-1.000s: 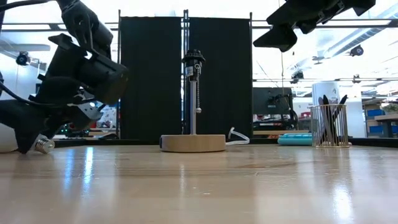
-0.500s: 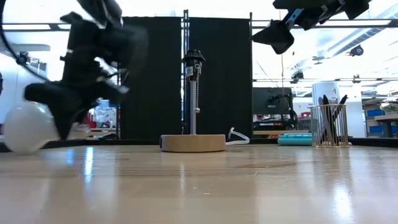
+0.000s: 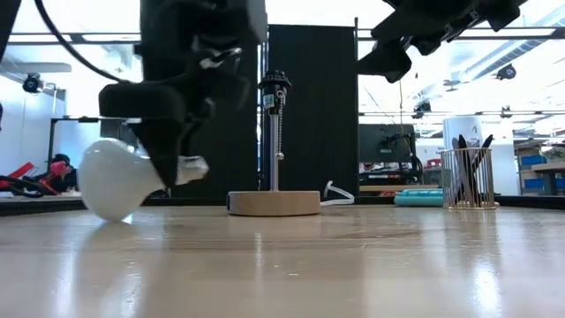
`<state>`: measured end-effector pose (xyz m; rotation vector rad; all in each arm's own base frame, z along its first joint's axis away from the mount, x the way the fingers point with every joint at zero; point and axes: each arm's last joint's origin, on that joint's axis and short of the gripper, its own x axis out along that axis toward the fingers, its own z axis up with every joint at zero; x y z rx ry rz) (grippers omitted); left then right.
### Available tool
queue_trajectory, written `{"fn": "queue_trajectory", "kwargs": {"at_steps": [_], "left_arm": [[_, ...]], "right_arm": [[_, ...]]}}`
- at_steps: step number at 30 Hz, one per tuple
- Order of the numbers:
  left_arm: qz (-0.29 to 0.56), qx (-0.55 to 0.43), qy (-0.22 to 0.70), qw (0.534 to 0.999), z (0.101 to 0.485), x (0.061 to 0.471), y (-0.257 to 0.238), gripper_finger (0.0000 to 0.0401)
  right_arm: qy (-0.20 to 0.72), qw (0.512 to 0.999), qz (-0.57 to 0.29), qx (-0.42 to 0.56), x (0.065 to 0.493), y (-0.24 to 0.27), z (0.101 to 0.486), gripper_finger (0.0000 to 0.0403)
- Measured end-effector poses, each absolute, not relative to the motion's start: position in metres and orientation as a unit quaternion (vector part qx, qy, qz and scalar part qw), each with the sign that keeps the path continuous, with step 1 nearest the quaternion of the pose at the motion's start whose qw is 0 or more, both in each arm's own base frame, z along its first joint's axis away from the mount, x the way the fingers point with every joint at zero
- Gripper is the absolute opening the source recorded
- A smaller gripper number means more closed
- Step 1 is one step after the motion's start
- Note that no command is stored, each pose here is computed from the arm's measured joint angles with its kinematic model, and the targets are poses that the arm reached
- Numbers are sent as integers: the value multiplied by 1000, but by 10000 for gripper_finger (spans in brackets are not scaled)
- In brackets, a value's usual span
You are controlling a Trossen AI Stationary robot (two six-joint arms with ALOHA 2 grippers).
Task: Screw lightbulb
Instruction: Insert the light bulb into the table lamp
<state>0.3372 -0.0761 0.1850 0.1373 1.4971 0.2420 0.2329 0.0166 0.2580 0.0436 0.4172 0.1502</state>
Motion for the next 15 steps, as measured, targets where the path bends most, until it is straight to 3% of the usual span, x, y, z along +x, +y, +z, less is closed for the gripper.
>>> {"fn": "queue_trajectory", "kwargs": {"at_steps": [6,11,15], "left_arm": [[104,63,664,738,178,381,-89,144],[93,65,645,756,177,414,-98,145],[84,65,628,771,175,437,-103,145]], "right_arm": [[227,969,85,46,229,25,256,371],[318,936,136,62,214,60,241,371],[335,934,119,46,202,89,229,371]]}}
